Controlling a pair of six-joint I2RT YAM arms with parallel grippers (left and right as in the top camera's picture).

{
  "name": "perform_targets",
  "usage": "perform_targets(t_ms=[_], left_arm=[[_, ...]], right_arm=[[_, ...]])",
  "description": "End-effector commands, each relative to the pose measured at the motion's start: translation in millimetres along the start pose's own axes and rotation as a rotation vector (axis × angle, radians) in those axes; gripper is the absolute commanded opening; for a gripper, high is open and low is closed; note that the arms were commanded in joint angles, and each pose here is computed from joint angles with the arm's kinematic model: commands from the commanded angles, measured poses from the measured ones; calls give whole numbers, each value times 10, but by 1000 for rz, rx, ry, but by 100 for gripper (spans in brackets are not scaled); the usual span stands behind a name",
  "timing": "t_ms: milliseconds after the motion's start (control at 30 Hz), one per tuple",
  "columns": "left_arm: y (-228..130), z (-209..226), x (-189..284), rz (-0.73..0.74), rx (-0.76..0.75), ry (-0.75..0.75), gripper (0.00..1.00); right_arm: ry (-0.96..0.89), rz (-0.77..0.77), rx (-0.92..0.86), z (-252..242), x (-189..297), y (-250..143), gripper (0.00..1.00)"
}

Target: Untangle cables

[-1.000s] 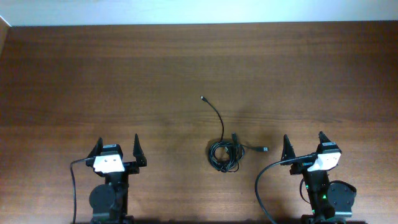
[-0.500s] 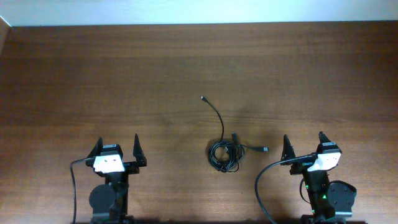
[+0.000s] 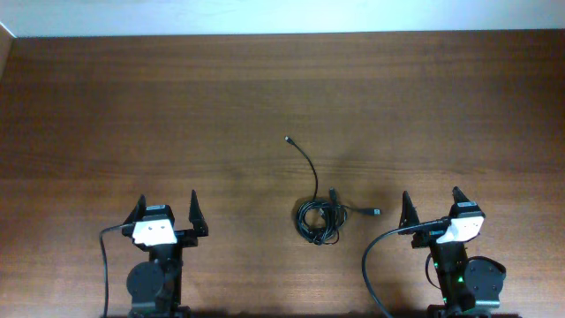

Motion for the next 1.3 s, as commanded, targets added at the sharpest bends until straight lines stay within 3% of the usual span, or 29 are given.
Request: perform_targets(t_ms=[0,1267], left_arm=[[-16,-2,0,1,-15,-5,99],[-11,20,0,-1,-15,14,99]], right_arm=[[2,2,7,6,0,-18,98],[1,2,7,6,0,-18,98]])
Point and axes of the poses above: each gripper's point midway between its finger pads, its own x axis back along the fingers, its own z axis along the line the jaws close on, y = z × x, the point moved 6 cm from there along x, back along the fingers, and after that the axes turned 2 degrees about -x, right-handed, at the moved point
